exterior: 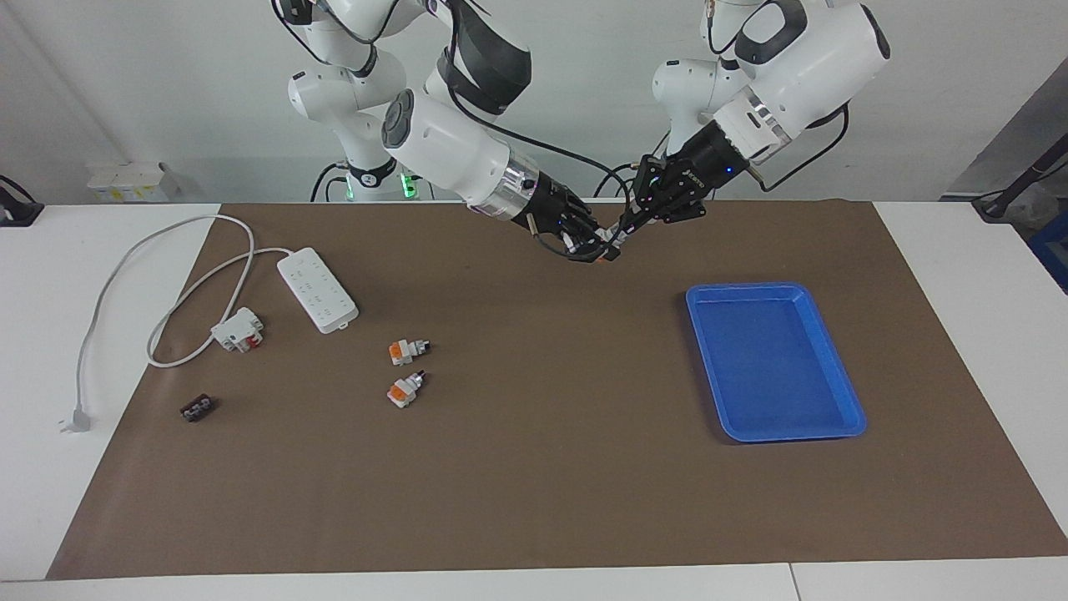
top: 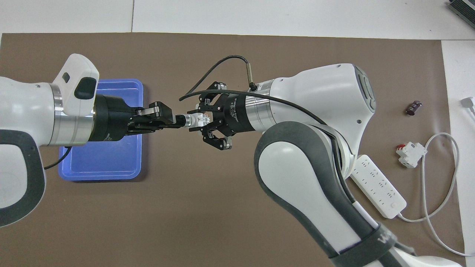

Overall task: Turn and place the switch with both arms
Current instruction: 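Grasp the switch with the left gripper from the right gripper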

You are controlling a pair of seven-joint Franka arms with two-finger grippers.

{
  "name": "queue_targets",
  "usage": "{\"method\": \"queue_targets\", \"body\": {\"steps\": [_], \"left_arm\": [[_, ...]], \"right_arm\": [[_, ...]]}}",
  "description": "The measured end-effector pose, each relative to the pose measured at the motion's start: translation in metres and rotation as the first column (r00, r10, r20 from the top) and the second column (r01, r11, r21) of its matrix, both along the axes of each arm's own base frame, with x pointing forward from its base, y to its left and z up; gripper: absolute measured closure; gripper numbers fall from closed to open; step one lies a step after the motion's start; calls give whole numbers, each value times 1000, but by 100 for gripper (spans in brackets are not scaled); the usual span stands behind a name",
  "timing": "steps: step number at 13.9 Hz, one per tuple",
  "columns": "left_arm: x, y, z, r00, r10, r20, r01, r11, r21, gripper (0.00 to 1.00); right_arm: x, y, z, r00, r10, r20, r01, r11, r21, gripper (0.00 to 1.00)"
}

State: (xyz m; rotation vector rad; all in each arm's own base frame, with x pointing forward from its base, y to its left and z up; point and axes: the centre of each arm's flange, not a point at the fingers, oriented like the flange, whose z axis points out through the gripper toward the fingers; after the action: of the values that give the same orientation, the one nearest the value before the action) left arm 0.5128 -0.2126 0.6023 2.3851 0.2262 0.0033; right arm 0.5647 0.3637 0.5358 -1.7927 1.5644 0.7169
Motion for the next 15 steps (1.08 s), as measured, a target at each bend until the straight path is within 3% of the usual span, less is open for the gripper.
{"method": "queue_targets", "body": {"steps": [3,5,7,9,15], "left_arm": [[0,0,1,976,159,-146,-162,987,-4,90],[0,-2,2,920,286,-268,-294,956,12,90],[-1,-5,4,822,415,-390,-433,900,47,90],[-2,-8,7,716,509,-478,-538,838,87,90],[-1,-9,9,432,642,-633,-704,679,208,90]], "right_arm": [[0,0,0,1000,0,1,0,1000,0,67],[0,0,1,1000,1,0,-1,1000,0,67],[0,-3,2,1000,1,-1,-1,1000,0,67],[1,-6,5,1000,-1,1,1,1000,0,67],[1,-7,7,1000,-1,3,1,1000,1,67]]}}
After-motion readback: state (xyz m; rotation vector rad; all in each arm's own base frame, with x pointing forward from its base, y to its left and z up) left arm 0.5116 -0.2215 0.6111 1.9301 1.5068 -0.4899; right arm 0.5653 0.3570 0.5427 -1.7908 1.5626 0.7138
